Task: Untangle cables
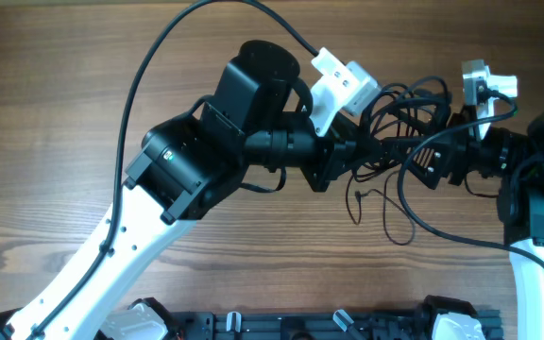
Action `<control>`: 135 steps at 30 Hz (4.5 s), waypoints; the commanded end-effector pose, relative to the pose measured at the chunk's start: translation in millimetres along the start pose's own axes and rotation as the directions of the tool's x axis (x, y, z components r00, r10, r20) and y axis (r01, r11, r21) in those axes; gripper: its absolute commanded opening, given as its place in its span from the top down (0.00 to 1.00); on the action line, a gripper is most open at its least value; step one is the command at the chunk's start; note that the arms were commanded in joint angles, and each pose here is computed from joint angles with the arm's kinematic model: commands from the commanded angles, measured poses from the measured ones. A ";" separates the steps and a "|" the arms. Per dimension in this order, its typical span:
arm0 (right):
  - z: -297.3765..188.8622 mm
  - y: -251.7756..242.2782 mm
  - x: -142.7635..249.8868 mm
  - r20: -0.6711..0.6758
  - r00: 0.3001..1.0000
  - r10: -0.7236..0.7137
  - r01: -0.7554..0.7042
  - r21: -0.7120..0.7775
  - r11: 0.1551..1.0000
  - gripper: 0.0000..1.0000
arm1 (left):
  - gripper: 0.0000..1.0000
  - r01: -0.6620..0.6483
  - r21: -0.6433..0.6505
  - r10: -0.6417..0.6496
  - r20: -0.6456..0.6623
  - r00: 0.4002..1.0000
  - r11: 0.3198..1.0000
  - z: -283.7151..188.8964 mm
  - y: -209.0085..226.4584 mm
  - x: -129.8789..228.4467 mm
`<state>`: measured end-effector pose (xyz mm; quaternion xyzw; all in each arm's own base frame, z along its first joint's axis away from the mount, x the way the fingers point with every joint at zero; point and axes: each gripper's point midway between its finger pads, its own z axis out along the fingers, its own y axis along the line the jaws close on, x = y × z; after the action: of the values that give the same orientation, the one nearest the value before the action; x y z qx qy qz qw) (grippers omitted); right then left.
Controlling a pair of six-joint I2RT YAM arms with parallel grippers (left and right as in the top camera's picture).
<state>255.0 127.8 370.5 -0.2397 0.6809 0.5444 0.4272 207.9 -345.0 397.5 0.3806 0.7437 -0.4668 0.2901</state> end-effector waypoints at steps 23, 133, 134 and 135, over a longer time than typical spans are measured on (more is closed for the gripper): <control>-0.5 -7.0 -7.6 0.018 0.999 -0.032 0.031 0.051 0.998 0.96 | 0.00 0.086 -0.212 -0.059 0.127 0.990 0.973 -42.3 31.4 -19.4; -1.7 25.1 -3.5 -0.008 0.977 -0.213 0.210 -0.129 0.969 0.95 | 0.10 0.312 -0.257 -0.301 0.084 0.950 0.915 -50.8 61.3 6.8; -1.7 25.1 -3.5 -0.008 0.977 -0.213 0.210 -0.129 0.969 0.96 | 0.12 0.309 -0.254 -0.298 0.084 0.951 0.916 -50.2 60.4 6.4; -1.7 25.2 -3.4 -0.008 0.977 -0.213 0.210 -0.130 0.969 0.96 | 0.14 0.305 -0.250 -0.294 0.081 0.952 0.919 -48.4 58.8 6.2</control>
<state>236.8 133.0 383.6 -0.3341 0.6252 0.5436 0.4495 252.3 -277.4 379.1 0.2006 0.8494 -0.4004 0.2792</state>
